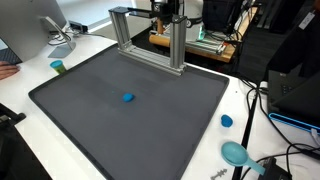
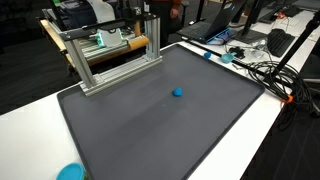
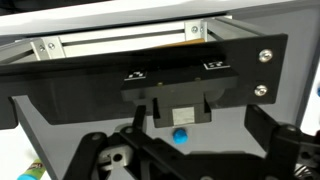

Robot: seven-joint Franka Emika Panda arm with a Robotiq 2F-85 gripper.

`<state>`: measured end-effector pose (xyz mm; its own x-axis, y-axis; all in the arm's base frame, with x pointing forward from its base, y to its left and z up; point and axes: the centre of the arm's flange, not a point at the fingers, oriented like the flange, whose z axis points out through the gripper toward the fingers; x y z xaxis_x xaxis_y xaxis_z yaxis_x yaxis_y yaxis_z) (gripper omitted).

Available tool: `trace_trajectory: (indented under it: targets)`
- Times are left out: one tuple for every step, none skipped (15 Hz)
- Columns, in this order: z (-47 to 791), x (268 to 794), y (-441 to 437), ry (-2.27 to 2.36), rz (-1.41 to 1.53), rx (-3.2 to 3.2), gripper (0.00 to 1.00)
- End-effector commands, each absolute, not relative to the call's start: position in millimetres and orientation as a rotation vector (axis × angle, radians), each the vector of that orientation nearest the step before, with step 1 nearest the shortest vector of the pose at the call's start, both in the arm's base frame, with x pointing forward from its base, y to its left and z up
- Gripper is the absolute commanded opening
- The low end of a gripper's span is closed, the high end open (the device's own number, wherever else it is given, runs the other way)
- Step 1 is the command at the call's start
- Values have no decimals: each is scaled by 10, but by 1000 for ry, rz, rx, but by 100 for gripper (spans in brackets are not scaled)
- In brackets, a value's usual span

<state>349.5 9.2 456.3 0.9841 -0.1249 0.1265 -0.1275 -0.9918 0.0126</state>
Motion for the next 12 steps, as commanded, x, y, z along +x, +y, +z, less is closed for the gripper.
trace_trajectory:
  targets:
    - [4575,3558,43,-167,228,3106,100]
    - [4539,3567,47,-161,231,3104,100]
    - [4498,3570,51,-156,228,3100,100]
    - [4463,3574,52,-152,221,3102,100]
    - [4420,3578,52,-149,217,3099,98]
    - [4392,3583,50,-145,216,3093,97]
    - [4372,3587,42,-145,207,3084,97]
    - [4365,3584,25,-141,198,3078,98]
    - [4353,3582,13,-129,177,3075,99]
    - [4344,3564,3,-109,165,3070,100]
    - [4339,3546,-6,-92,160,3066,99]
    - [4344,3521,-21,-76,160,3067,99]
